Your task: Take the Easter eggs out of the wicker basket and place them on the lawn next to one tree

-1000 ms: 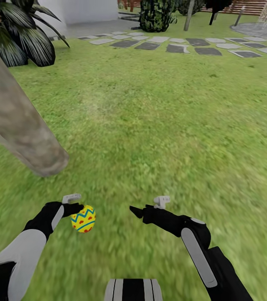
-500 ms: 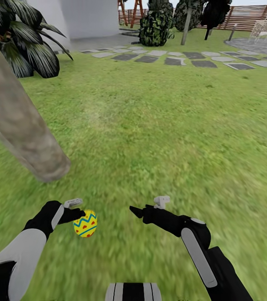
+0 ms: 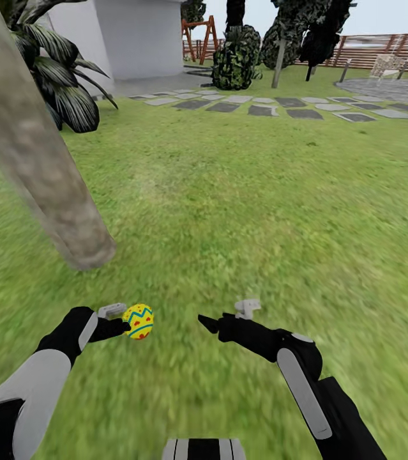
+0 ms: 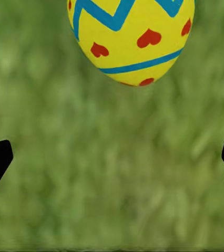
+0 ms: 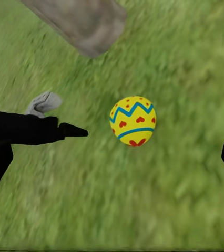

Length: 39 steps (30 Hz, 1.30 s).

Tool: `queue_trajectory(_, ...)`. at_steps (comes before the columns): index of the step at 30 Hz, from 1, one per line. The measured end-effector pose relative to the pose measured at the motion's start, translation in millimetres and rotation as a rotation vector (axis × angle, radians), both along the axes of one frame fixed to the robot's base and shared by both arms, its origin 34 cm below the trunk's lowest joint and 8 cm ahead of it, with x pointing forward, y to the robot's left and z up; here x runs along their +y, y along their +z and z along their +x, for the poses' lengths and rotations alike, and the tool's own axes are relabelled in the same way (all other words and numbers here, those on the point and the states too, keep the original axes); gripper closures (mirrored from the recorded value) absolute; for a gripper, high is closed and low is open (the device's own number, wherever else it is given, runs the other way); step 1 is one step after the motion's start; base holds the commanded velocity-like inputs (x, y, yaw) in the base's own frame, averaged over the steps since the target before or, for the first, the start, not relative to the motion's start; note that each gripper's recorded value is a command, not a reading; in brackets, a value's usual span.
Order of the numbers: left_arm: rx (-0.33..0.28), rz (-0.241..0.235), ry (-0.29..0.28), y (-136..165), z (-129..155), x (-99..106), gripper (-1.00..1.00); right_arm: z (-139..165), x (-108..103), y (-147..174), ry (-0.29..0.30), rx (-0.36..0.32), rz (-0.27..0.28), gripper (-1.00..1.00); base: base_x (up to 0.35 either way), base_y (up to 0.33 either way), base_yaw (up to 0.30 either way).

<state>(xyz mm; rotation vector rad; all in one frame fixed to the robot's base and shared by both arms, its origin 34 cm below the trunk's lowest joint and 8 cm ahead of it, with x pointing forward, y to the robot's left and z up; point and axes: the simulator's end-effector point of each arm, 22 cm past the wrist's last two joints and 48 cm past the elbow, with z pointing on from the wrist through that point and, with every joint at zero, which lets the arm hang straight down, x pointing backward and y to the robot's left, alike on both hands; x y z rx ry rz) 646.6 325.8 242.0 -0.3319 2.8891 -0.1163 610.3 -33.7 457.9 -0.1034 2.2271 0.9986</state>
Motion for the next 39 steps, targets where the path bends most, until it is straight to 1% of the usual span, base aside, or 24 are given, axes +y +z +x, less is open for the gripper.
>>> queue_trajectory(11,-0.042,0.0,0.0,26.9,10.5,-0.2,-1.0,1.9,-1.5,24.8,-0.004,-0.043,0.001,-1.0,-0.349,0.0,0.0)
queue_trajectory(14,-0.063,0.003,0.0,38.6,17.2,1.2,-1.0,2.0,-0.9,31.8,-0.003,-0.056,0.002,-1.0,-0.283,0.0,0.0)
queue_trajectory(15,-0.076,0.006,0.001,47.4,23.0,2.8,-1.0,2.0,-0.8,34.5,-0.003,-0.06,0.002,-1.0,-0.126,0.0,0.0)
queue_trajectory(17,-0.088,0.007,0.001,54.7,26.4,3.5,-1.0,2.1,-0.9,39.1,-0.003,-0.068,0.002,-1.0,-0.073,0.0,0.0)
queue_trajectory(25,-0.121,0.012,-0.001,76.5,33.3,4.5,-1.0,2.2,-1.5,56.6,-0.006,-0.1,0.0,-1.0,-0.022,0.0,0.0)
queue_trajectory(35,-0.157,0.014,-0.002,101.1,39.1,4.8,-1.0,4.2,-8.9,76.2,-0.022,-0.137,-0.012,-1.0,-0.002,0.0,0.0)
queue_trajectory(39,-0.154,0.011,0.0,109.6,37.6,4.3,-1.0,4.7,-11.9,83.6,-0.028,-0.15,-0.017,-1.0,0.0,0.0,0.0)
